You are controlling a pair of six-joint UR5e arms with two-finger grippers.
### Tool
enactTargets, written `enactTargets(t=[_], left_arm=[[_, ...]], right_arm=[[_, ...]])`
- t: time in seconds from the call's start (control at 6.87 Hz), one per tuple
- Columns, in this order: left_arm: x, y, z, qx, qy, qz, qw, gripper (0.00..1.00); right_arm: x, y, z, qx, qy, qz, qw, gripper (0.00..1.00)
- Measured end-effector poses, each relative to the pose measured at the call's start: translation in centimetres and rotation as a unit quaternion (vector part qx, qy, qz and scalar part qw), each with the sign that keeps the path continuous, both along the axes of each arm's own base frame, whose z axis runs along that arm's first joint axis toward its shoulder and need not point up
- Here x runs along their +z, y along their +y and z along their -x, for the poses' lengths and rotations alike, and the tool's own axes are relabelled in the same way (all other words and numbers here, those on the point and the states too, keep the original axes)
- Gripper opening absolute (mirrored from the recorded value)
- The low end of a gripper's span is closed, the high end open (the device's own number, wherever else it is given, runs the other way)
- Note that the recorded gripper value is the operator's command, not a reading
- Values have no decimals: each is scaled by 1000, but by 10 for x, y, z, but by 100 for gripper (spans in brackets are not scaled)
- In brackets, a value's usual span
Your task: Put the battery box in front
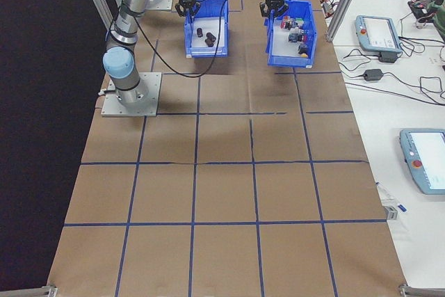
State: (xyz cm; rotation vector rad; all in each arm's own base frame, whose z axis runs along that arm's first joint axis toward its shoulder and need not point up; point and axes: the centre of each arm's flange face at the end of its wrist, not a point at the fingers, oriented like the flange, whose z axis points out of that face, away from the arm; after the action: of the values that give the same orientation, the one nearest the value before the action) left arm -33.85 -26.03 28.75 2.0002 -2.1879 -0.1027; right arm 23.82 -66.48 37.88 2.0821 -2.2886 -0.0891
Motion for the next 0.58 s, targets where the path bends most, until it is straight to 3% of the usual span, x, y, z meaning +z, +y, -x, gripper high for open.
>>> enactTargets(t=[0.29,0.58], left_arm=[[16,-29,-33,0,-7,3,1000,0],[25,-77,-61,9,-12,5,1000,0]], right_arm=[[30,-8,99,-11,-1,-1,1000,4],[39,10,180,-3,-2,-9,1000,4]])
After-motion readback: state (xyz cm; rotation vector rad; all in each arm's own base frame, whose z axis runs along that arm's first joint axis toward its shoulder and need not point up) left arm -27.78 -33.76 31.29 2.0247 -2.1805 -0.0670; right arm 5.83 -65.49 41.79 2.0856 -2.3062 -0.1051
